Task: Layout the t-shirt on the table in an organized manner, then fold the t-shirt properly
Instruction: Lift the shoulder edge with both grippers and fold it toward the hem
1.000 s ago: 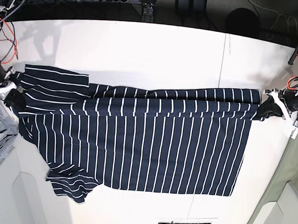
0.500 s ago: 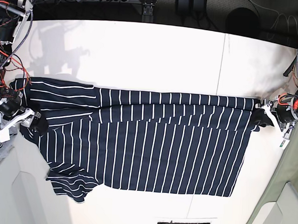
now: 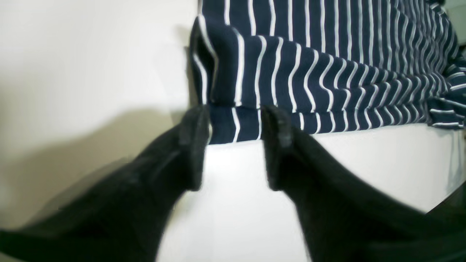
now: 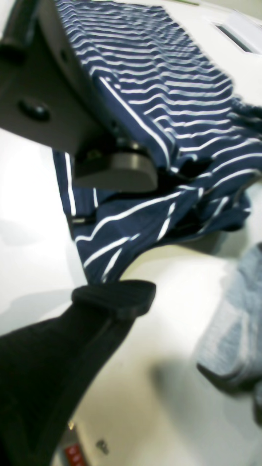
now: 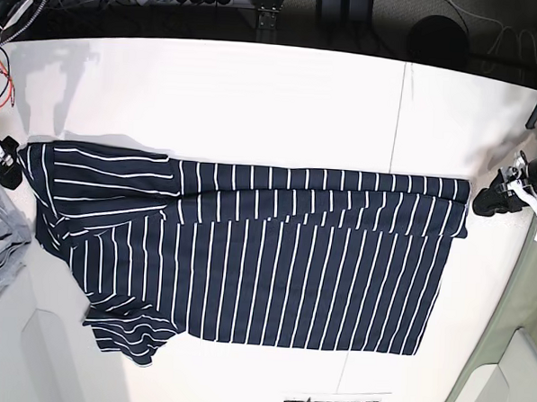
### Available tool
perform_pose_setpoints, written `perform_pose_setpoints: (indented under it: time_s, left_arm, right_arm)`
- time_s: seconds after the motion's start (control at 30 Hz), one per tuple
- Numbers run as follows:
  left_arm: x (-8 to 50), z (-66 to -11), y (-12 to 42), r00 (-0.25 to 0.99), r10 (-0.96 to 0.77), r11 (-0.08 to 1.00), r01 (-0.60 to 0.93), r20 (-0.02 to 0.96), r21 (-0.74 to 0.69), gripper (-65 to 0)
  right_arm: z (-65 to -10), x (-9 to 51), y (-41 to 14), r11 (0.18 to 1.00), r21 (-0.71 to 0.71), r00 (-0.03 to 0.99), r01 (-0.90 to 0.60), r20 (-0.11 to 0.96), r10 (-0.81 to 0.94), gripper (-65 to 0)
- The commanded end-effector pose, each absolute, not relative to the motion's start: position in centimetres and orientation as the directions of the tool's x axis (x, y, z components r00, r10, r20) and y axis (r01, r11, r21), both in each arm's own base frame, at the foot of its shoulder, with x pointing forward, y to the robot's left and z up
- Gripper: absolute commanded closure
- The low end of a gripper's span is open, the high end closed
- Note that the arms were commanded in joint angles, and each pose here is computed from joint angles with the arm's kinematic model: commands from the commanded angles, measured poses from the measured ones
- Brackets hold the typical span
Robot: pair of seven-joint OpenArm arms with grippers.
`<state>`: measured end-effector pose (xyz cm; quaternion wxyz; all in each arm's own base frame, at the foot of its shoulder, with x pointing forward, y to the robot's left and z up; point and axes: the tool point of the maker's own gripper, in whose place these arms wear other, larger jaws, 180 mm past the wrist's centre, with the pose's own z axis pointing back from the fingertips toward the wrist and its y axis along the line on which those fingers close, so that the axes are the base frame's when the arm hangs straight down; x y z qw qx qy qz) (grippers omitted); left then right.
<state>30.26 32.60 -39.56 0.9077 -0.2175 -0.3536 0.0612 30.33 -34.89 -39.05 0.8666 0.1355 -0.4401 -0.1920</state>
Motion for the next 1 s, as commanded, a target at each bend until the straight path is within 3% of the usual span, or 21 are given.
perform_pose_setpoints:
  time_s: [0.0, 0.4, 0.77, 0.97]
  left_arm:
    - [31.3, -37.6, 33.2, 0.703, 0.264, 0.899, 0.068, 0.66, -0.432, -33.8]
    - [31.0, -38.8, 31.7, 0.706, 0.281, 0.888, 0.066, 0.65, -0.455, -38.3]
    - [32.6, -39.6, 33.5, 0.639, 0.172, 0.963, 0.051, 0.75, -0.265, -38.3]
    - [33.7, -41.1, 34.9, 0.637, 0.272, 0.945, -0.038, 0.721, -0.324, -38.3]
  right_arm:
    - [-37.7, 30.7, -36.1, 0.901, 0.38, 0.506, 0.209, 0.746, -0.432, -38.2]
    - [-42.0, 31.6, -34.0, 0.888, 0.405, 0.571, 0.22, 0.684, -0.453, -38.2]
    - [-44.4, 32.5, -28.4, 0.877, 0.458, 0.628, 0.148, 0.641, -0.441, -38.2]
    - [-44.9, 32.5, -26.9, 0.863, 0.484, 0.631, 0.146, 0.627, -0.458, -38.2]
